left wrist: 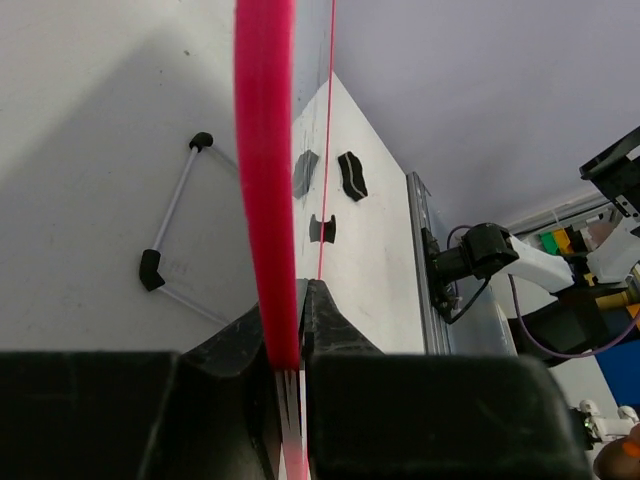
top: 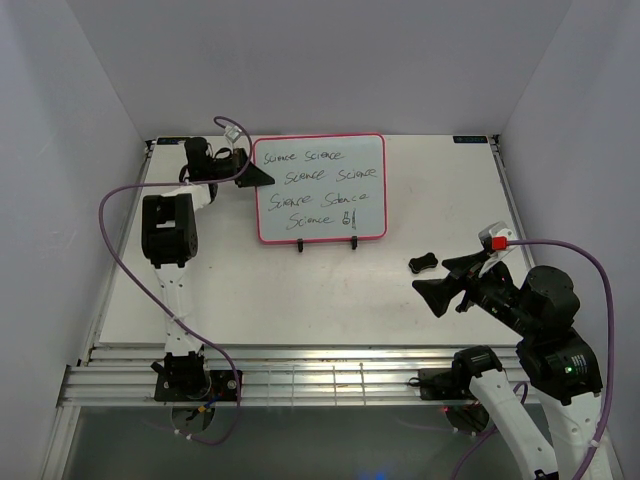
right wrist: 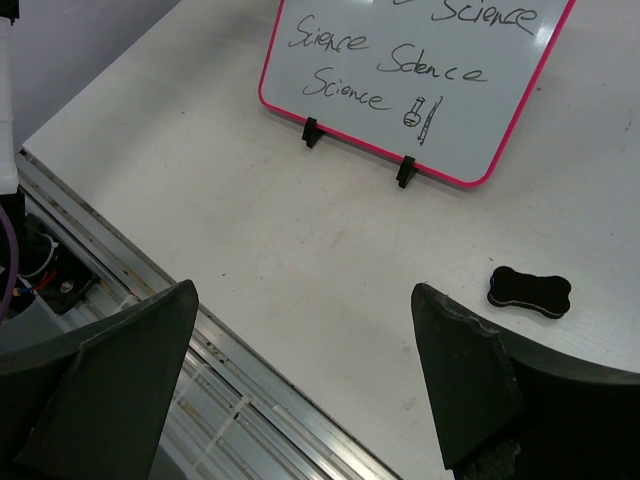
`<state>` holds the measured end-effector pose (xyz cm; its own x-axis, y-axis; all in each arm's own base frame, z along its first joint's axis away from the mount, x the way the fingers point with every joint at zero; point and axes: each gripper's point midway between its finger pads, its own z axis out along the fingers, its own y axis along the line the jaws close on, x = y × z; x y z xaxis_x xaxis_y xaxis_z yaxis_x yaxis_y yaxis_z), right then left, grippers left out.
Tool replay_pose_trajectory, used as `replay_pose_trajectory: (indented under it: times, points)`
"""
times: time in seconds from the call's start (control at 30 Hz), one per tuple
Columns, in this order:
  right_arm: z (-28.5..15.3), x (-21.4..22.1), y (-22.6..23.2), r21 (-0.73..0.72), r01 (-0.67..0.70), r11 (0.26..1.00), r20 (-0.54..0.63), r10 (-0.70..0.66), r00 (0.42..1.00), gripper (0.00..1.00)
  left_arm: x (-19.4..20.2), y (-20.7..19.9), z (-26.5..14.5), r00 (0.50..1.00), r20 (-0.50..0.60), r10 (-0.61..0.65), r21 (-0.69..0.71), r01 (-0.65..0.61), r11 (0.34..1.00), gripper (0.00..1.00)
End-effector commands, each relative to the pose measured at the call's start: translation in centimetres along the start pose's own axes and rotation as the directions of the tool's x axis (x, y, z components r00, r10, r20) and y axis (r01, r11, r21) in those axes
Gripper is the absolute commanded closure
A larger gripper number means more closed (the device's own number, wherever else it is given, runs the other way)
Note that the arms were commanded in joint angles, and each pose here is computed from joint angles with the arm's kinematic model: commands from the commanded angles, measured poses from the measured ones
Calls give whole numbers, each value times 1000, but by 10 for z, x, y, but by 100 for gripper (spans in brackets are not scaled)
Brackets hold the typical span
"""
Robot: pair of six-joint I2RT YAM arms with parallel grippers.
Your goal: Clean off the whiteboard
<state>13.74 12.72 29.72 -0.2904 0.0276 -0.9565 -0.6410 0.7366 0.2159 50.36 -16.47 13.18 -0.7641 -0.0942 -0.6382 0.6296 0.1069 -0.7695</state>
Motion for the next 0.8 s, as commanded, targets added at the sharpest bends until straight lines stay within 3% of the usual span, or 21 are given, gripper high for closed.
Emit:
replay_pose_trajectory:
  times: [0.0,0.13,0.2,0.23,0.33,0.53,0.77]
  points:
    - [-2,-9,3,-10,20,1000,33,-19,999,7,-1,-13,3,997,-15,72,34,-71,997,84]
    - [-2,-8,3,-9,18,1000,33,-18,999,7,-3,-19,3,994,-3,105,40,-105,994,100]
    - [-2,-8,3,-10,17,1000,34,-17,999,7,-2,-28,3,997,-2,72,48,-72,996,100]
    - [-1,-9,3,-9,18,1000,36,-18,999,7,-6,-33,3,990,12,143,56,-143,988,100]
    - [-1,-7,0,2,16,1000,33,-16,999,7,-17,-50,-3,983,59,174,74,-178,981,100]
    - [0,-2,-4,22,14,1000,27,-15,1000,7,-33,-52,-1,988,70,136,87,-142,986,100]
    - [3,-2,-5,21,8,1000,29,-9,1000,7,-52,-79,-2,966,111,232,66,-240,969,100]
